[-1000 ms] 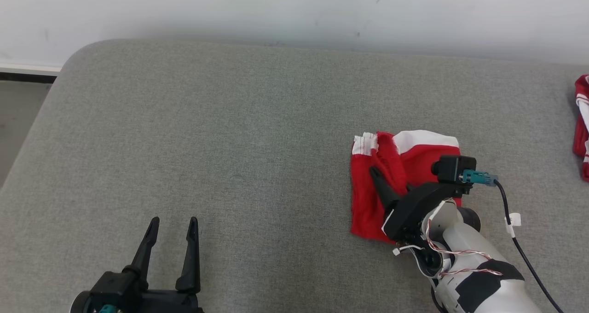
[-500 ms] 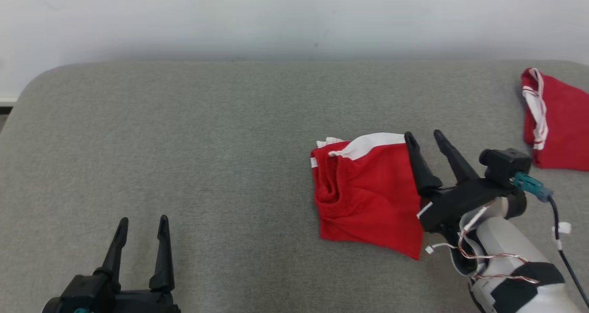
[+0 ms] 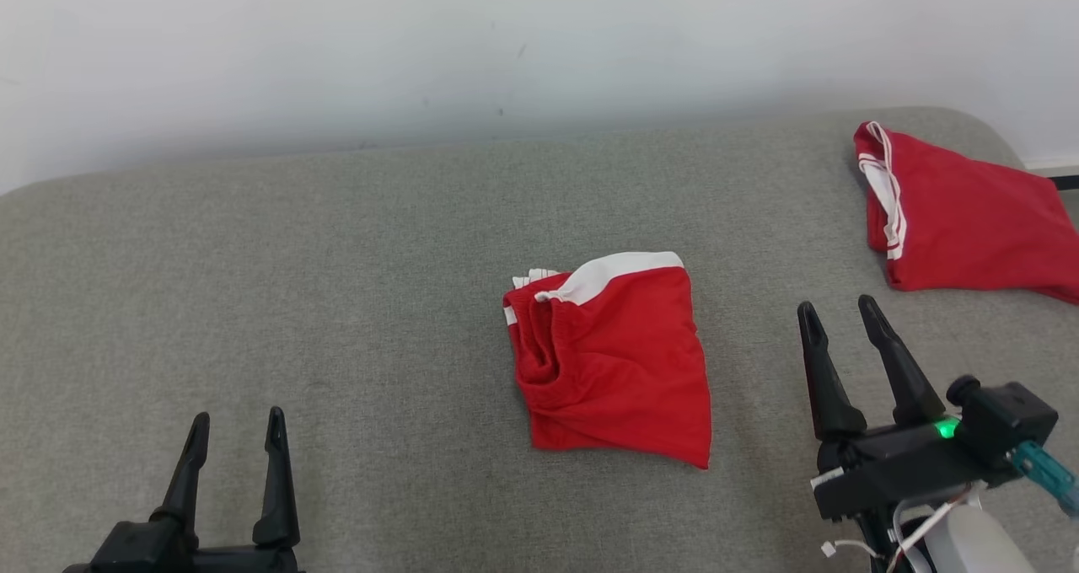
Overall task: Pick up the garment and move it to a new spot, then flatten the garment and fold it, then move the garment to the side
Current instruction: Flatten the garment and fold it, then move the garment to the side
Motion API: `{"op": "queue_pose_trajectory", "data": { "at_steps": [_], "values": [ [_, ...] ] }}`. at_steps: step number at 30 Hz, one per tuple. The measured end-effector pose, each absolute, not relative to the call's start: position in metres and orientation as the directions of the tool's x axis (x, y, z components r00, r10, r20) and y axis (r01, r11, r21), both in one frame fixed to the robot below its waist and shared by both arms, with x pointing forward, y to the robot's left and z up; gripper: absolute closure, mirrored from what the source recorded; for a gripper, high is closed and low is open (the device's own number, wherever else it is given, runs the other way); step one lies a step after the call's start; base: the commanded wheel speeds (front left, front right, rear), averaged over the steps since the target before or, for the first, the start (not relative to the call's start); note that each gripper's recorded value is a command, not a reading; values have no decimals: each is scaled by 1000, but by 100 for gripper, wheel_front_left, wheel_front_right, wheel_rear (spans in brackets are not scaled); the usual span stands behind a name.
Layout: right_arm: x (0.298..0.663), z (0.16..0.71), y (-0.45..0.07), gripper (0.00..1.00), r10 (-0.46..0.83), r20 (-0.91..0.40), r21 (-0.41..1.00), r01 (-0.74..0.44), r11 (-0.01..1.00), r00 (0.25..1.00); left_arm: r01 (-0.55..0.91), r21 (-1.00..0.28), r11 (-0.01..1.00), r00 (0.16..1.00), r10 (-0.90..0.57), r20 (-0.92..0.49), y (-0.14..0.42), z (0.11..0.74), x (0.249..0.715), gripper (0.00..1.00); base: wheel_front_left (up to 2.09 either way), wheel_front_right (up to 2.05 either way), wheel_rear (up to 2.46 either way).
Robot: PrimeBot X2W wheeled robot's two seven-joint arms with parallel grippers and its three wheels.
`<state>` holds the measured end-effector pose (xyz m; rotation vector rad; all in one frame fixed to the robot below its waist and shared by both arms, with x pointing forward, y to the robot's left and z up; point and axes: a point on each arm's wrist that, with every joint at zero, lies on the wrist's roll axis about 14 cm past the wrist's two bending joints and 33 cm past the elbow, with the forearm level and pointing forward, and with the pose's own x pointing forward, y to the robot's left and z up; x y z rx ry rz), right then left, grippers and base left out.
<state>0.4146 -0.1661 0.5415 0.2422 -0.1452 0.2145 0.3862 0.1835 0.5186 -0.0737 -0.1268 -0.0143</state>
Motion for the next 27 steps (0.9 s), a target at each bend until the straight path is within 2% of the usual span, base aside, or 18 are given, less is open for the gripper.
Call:
{"op": "queue_pose_trajectory", "data": {
  "at_steps": [7,27],
  "values": [
    [389,542,-162,0,181,186,207,-219,954,966,32,-70,997,991,-23,131,180,520,383,0,0,0,0],
    [367,522,-150,0,155,142,235,-186,954,978,-4,-71,997,993,13,118,192,517,368,0,0,0,0]
  ]
}}
